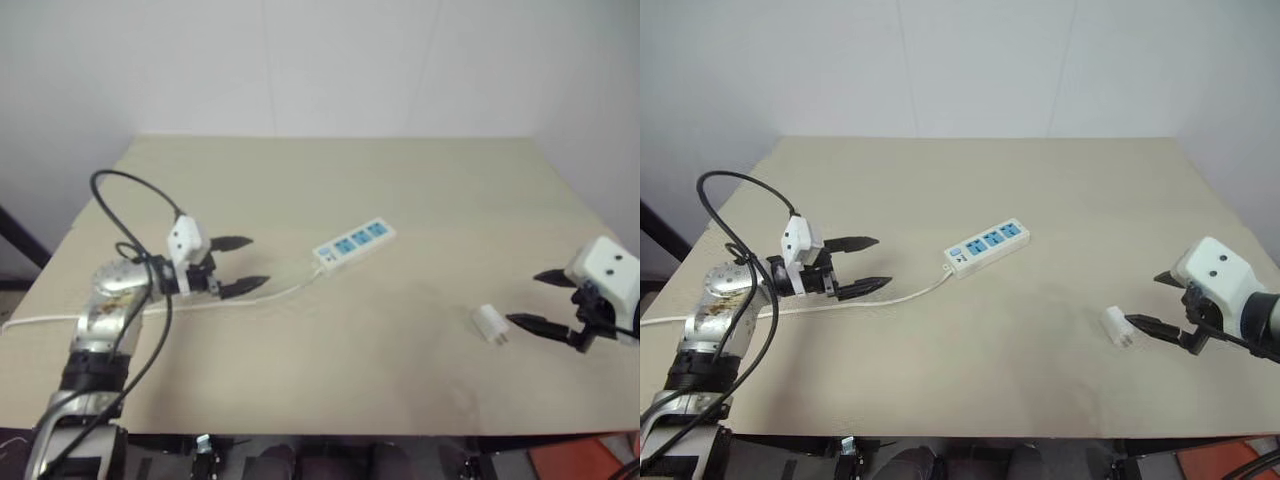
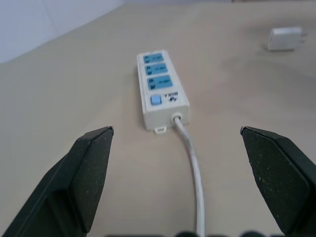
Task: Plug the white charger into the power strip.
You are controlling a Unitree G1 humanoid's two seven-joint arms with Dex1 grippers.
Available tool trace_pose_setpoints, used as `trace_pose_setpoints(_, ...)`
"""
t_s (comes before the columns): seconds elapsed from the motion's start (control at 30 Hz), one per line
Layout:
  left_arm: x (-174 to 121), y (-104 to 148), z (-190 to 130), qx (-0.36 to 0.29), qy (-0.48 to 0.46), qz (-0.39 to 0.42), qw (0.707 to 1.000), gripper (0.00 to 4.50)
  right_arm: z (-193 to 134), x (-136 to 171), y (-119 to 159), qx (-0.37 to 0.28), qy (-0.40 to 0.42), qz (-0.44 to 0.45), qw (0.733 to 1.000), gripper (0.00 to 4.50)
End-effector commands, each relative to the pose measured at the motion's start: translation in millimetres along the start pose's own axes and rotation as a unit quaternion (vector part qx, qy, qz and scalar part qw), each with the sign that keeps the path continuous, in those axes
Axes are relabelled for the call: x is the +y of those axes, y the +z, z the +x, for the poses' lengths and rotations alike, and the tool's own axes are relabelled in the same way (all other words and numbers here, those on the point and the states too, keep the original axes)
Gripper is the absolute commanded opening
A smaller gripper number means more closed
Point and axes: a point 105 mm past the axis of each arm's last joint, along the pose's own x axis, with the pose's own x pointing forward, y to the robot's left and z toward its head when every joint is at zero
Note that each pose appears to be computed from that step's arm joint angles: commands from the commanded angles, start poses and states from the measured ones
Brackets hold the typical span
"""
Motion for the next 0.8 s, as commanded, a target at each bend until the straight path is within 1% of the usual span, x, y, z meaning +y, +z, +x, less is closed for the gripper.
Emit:
trace_pose_setpoints(0.03,-0.1,24.0,5.4,-0.038,-0.008,0.019,0.999,4.49,-3.4,7.8,16.0,-0.031,-0.001,-0.008,0.999,4.5)
trace_pose_setpoints(0.1,2.1,11.9,5.1,0.007,-0.005,0.04,0.999,4.49,-2.6,9.7,5.8,-0.003,-0.004,-0.005,1.0,4.5)
trace_pose_setpoints(0.13,3.8,-0.8,3.1,0.048,-0.003,0.056,0.997,4.49,-2.4,8.0,-4.3,0.024,-0.012,-0.004,1.0,4.5)
trace_pose_setpoints(0.17,5.3,-10.0,0.5,0.074,-0.003,0.061,0.995,4.49,-2.7,5.4,-12.4,0.047,-0.023,-0.004,0.999,4.5)
trace_pose_setpoints(0.2,6.2,-11.1,-0.4,0.074,-0.003,0.058,0.996,4.49,-3.6,3.1,-15.2,0.052,-0.03,-0.001,0.998,4.5)
trace_pose_setpoints(0.23,6.4,-7.0,0.1,0.059,-0.004,0.051,0.997,4.49,-4.6,1.5,-12.5,0.042,-0.034,0.0,0.999,4.5)
trace_pose_setpoints(0.3,3.4,3.8,3.6,0.023,-0.014,0.043,0.999,4.49,-6.8,0.3,4.7,-0.009,-0.036,0.003,0.999,4.5)
trace_pose_setpoints(0.37,2.1,4.5,5.9,0.025,-0.019,0.052,0.998,4.49,-8.0,-1.1,13.8,-0.03,-0.039,0.002,0.999,4.5)
trace_pose_setpoints(0.53,7.0,0.2,11.3,0.027,-0.007,0.058,0.998,4.49,-4.4,-0.7,4.6,-0.003,-0.036,-0.001,0.999,4.5)
trace_pose_setpoints(0.6,10.2,0.8,14.3,0.013,0.005,0.055,0.998,4.49,-4.5,-1.3,0.5,0.009,-0.042,-0.003,0.999,4.5)
trace_pose_setpoints(0.7,20.3,0.0,23.9,-0.009,0.039,0.047,0.998,4.49,-4.3,-2.6,4.2,-0.003,-0.048,0.0,0.999,4.5)
trace_pose_setpoints(0.8,23.7,-8.4,41.4,-0.021,0.049,0.046,0.998,4.49,-0.5,-1.4,8.8,-0.012,-0.046,-0.008,0.999,4.5)
